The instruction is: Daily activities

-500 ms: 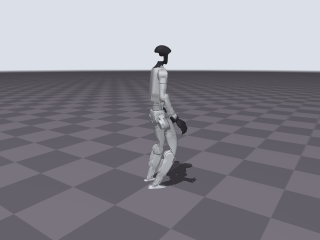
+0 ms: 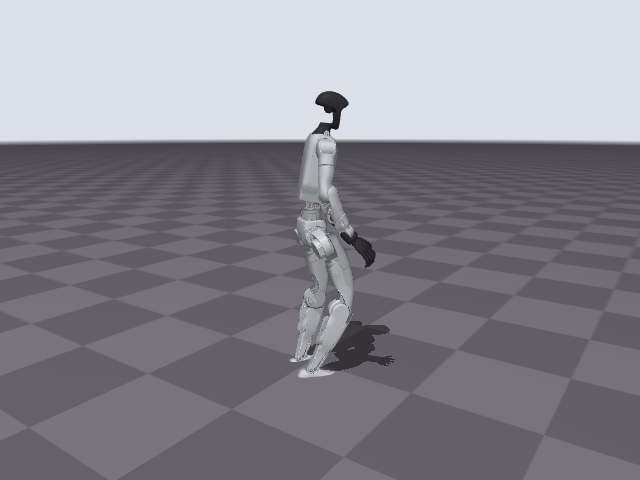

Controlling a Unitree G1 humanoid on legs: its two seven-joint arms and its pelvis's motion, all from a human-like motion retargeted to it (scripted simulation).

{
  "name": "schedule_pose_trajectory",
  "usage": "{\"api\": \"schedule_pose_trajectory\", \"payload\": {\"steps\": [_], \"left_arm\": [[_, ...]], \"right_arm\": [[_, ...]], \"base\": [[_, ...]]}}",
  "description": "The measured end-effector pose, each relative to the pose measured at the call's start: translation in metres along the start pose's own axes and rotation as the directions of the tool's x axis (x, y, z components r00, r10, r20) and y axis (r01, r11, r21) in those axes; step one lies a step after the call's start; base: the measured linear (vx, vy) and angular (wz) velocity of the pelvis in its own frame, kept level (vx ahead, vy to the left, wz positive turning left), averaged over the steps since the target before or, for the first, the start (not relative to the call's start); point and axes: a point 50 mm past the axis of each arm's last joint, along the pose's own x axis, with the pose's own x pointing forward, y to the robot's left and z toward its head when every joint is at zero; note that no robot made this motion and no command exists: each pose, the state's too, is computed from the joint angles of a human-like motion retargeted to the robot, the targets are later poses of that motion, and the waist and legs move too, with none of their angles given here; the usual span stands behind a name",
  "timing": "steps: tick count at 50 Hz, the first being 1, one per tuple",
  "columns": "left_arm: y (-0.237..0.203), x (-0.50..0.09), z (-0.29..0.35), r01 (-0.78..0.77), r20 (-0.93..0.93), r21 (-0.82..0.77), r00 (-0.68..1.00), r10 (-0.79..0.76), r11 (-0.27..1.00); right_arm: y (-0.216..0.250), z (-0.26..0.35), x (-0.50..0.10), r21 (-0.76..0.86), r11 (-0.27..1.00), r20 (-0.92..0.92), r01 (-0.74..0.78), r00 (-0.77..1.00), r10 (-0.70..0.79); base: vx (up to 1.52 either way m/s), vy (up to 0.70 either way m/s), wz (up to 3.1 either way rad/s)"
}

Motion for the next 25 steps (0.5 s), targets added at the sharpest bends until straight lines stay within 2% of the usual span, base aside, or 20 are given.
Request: {"api": "schedule_pose_trajectory", "payload": {"steps": [6, 15, 25], "left_arm": [[0.014, 0.007, -0.016, -0.077, -0.093, -0.011, 0.993, 0.076, 0.997], [-0.001, 0.004, -0.03, -0.034, -0.216, -0.031, 0.976, 0.026, 0.999], [0.0, 0.012, -0.011, 0.009, -0.11, -0.034, 0.994, -0.013, 0.999]], "right_arm": [[-0.01, 0.01, 0.005, -0.05, 0.998, 0.06, 0.048, 0.997, -0.045], [-0.013, 0.023, 0.009, -0.182, 0.981, 0.144, 0.074, 0.988, -0.047], [-0.005, 0.036, 0.011, -0.335, 0.941, 0.239, 0.056, 0.971, 0.027]], "base": [[-0.1, 0.03, -0.02], [-0.08, 0.01, -0.05], [-0.01, 0.0, -0.01]]}}
